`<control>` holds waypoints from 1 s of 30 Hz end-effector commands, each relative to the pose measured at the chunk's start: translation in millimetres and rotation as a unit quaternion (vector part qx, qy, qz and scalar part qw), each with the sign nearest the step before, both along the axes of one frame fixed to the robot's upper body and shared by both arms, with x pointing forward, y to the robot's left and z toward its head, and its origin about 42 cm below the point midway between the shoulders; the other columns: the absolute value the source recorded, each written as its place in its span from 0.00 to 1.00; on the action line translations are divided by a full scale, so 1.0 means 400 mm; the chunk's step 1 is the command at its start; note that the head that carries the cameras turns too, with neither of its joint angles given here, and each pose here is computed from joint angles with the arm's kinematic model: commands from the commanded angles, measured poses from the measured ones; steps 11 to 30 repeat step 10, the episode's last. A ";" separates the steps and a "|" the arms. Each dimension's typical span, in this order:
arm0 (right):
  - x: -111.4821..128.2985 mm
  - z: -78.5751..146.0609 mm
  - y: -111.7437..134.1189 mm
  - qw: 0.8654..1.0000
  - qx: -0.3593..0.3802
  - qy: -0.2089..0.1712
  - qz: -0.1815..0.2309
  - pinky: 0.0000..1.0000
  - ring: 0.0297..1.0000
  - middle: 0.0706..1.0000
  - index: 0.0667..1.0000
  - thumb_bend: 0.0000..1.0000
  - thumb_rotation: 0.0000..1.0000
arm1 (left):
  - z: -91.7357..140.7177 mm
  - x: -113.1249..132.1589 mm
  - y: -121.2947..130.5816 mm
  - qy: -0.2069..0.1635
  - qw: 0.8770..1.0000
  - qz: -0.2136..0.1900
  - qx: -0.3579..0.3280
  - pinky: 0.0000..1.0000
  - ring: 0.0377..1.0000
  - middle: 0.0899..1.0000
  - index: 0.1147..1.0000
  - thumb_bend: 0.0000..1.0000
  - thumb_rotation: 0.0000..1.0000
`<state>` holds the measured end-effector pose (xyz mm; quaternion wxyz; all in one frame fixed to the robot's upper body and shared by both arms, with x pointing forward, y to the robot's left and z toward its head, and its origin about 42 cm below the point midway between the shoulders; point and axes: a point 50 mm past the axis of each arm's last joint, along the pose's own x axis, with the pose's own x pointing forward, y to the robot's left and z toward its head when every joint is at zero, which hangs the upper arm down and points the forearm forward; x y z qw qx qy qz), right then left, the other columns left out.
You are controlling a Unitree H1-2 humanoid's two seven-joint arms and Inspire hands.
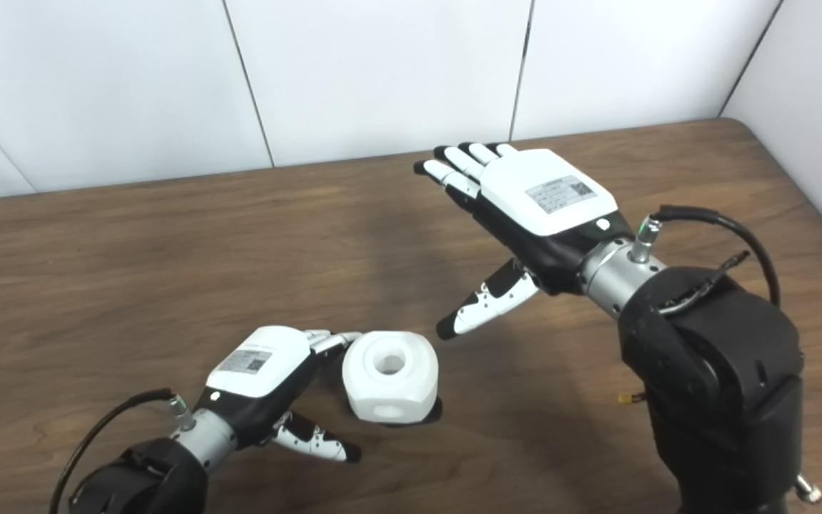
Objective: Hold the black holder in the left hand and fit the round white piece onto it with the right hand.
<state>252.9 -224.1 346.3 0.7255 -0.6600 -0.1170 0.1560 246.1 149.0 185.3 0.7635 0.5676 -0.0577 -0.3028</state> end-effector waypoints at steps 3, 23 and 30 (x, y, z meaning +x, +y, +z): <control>0.003 0.011 -0.010 1.000 0.000 0.029 -0.005 1.00 1.00 1.00 0.95 1.00 0.56 | -0.013 -0.002 0.051 0.017 0.998 0.048 0.029 0.83 0.87 0.83 0.88 0.93 0.28; 0.005 0.005 -0.009 0.999 0.001 0.035 -0.007 1.00 1.00 1.00 0.95 1.00 0.54 | 0.006 0.001 0.112 -0.012 0.995 0.100 0.028 0.82 0.86 0.82 0.87 0.93 0.27; 0.005 0.005 -0.009 0.999 0.001 0.035 -0.007 1.00 1.00 1.00 0.95 1.00 0.54 | 0.006 0.001 0.112 -0.012 0.995 0.100 0.028 0.82 0.86 0.82 0.87 0.93 0.27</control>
